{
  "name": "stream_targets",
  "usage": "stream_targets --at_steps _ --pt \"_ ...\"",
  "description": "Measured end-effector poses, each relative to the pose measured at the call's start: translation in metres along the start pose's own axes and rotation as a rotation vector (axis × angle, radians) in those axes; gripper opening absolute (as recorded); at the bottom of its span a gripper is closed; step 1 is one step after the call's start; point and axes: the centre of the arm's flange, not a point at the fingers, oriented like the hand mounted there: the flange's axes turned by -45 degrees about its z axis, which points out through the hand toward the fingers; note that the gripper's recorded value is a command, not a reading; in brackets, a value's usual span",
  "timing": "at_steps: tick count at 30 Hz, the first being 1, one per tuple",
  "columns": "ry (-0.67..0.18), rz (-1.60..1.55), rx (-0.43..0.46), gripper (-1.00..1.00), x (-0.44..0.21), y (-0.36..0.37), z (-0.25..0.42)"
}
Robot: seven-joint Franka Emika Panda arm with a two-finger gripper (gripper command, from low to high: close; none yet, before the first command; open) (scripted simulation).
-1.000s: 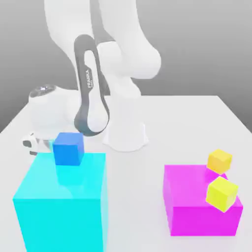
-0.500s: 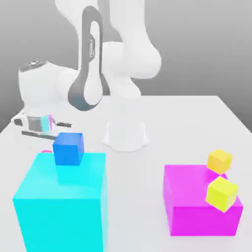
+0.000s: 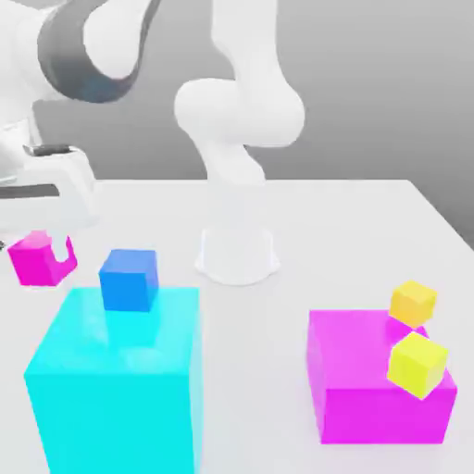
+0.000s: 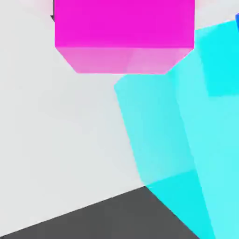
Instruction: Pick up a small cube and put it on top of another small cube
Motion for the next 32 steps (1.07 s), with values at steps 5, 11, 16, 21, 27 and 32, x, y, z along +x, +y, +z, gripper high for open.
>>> stream_targets --at_steps 5,11,16,21,27,32 --pt "-0.052 -0.113 -0.041 -1.0 0.009 -0.128 0.017" --pt "-0.07 -0.18 -0.096 -1.0 -0.034 -0.269 0.052" --pt "-0.06 -0.196 -0.141 -1.0 -0.101 -0.359 0.082" --pt "-0.036 -0.203 -0.189 -1.0 -0.179 -0.418 0.113" --pt "0.002 -0.114 -0.202 -1.0 -0.209 -0.417 0.155" --pt "0.003 -0.11 -0.201 1.0 -0.21 -0.409 0.189"
